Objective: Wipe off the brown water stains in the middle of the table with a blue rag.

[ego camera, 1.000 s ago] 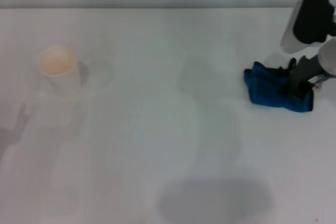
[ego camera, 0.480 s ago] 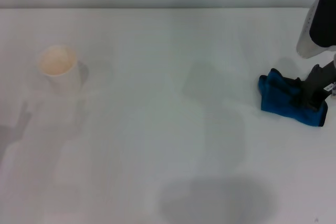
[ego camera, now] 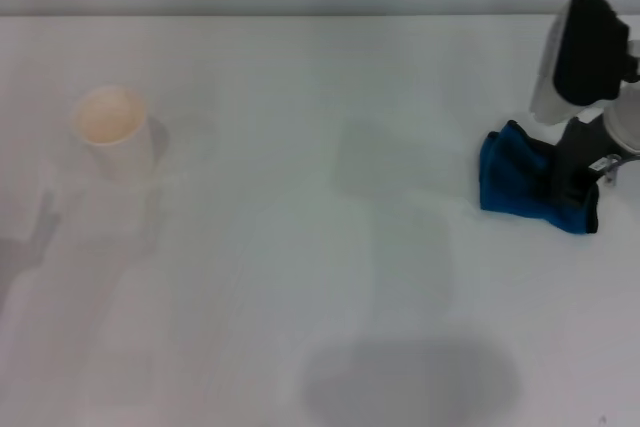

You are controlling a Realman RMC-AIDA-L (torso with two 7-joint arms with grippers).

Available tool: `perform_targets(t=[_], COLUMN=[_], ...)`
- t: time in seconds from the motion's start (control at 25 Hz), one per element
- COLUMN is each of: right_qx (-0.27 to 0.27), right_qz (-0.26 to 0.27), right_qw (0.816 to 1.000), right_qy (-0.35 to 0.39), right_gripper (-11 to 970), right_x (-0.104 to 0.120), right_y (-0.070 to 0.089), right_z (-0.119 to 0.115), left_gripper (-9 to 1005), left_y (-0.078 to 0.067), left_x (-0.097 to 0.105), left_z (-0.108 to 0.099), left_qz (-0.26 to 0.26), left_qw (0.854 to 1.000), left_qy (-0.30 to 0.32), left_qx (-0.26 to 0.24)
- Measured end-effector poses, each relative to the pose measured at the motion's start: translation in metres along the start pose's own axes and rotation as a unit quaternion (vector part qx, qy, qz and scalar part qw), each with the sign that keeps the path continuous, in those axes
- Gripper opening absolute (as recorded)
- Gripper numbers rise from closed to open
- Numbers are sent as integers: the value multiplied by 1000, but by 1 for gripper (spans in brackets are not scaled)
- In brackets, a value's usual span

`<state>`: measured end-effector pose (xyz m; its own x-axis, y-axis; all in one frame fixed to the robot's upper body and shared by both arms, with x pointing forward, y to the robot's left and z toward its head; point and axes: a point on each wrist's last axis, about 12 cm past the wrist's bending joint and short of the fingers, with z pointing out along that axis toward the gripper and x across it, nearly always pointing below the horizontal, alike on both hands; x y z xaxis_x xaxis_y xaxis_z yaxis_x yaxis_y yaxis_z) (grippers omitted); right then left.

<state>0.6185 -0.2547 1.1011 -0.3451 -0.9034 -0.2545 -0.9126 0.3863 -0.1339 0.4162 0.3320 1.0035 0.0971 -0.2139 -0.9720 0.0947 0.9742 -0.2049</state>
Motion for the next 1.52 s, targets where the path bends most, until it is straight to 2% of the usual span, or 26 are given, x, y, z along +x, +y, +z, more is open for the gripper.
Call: perform_targets(t=[0.12, 0.28, 0.68, 1.04, 1.2, 1.32, 1.4, 1.52], right_qx=[4, -2, -23, -19, -16, -12, -11, -1], right_qz=[-27, -34, -30, -2, 33, 78, 110, 175], right_qw=[1000, 999, 999, 997, 992, 979, 962, 913], right_qy=[5, -3, -9, -70, -118, -188, -251, -368], right_gripper=[126, 129, 136, 498, 669, 806, 817, 834], right_x=[-10, -18, -18, -18, -14, -5, 3, 20], right_y=[3, 5, 10, 10, 6, 1, -1, -4], right_z=[4, 4, 2, -13, -21, -28, -32, -40], left_gripper=[862, 862, 861, 862, 862, 862, 862, 862], left_y=[0, 0, 1, 1, 1, 1, 1, 1], left_x=[0, 0, -2, -2, -2, -2, -2, -2], left_z=[0, 0, 0, 0, 0, 0, 0, 0], left_qz=[0, 0, -1, -1, -1, -1, -1, -1], left_qw=[1000, 1000, 1000, 1000, 1000, 1000, 1000, 1000], left_qy=[-1, -1, -7, -9, -8, -9, -9, -9], left_qx=[0, 0, -2, -3, -3, -3, -3, -3])
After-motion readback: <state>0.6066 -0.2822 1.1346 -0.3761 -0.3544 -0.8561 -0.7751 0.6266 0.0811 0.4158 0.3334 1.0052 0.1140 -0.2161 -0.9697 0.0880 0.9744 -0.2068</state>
